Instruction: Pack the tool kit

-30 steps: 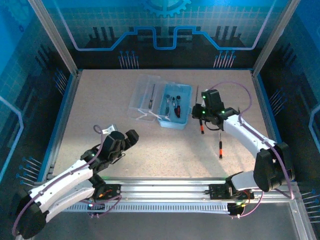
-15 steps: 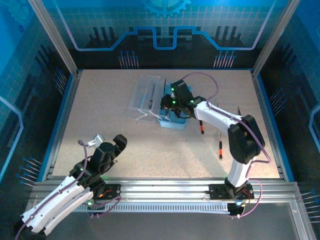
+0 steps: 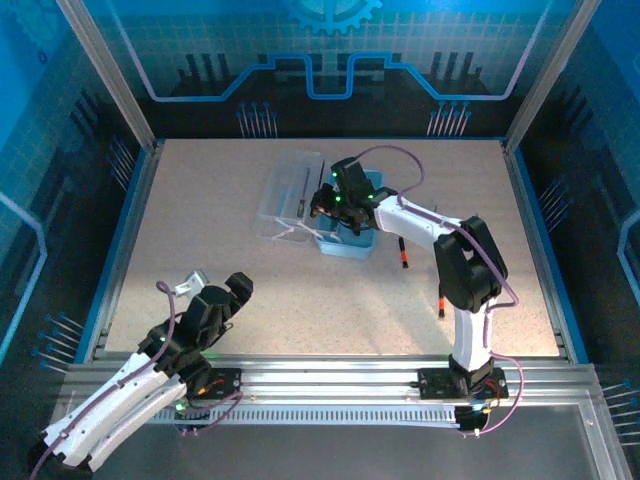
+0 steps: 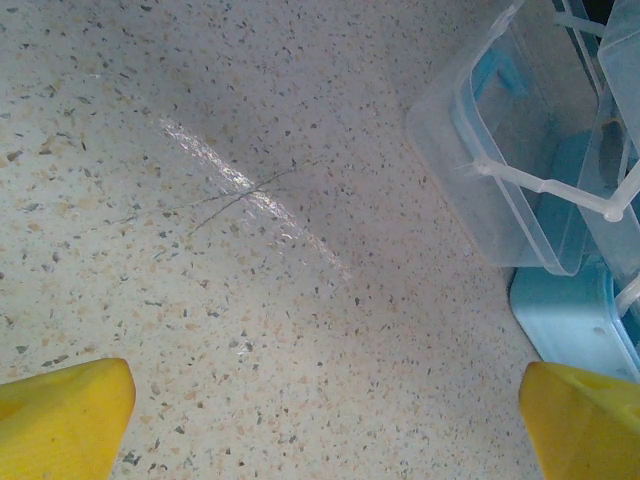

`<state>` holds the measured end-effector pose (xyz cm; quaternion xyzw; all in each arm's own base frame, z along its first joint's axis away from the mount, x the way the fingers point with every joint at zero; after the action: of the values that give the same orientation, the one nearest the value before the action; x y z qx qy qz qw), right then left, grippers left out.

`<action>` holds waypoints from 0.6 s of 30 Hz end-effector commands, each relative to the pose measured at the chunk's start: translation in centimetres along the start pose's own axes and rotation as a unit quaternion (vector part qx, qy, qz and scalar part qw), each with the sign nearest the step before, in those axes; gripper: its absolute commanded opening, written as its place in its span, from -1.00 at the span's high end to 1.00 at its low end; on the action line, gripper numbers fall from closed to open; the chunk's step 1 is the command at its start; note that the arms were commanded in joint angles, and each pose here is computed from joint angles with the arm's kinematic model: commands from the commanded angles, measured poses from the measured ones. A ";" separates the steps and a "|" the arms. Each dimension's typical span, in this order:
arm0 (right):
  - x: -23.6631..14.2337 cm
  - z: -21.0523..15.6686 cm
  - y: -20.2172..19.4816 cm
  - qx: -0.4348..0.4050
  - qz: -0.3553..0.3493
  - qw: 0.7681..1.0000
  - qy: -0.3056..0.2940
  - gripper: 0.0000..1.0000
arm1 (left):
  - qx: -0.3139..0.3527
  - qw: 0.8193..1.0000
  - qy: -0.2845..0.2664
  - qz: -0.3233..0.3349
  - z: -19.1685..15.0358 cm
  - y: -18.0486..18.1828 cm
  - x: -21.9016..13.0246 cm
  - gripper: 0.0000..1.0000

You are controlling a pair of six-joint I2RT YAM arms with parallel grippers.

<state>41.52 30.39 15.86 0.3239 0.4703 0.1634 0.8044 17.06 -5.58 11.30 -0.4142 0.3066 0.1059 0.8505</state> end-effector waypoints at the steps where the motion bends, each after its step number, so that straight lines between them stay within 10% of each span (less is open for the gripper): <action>1: 1.1 0.1 -0.6 0.023 0.007 1.000 0.009 0.71 | -0.001 1.000 -0.013 -0.009 0.7 -0.7 -0.3 -0.99; 18: 2.1 0.2 -1.7 0.042 0.017 0.999 0.011 0.60 | 0.002 1.000 -0.011 -0.018 0.6 -1.0 -0.3 -0.99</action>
<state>42.05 30.44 14.17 0.3481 0.4825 0.1616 0.7873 17.14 -5.63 11.41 -0.4153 0.3043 0.1037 0.8510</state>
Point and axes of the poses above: each hand's point on the last joint's axis, 136 mm out from that joint toward the fingers, its own x axis out along the fingers, its own y axis along the line the jaws close on, z = x × y, the point moved 4 cm from there along -x, back along the fingers
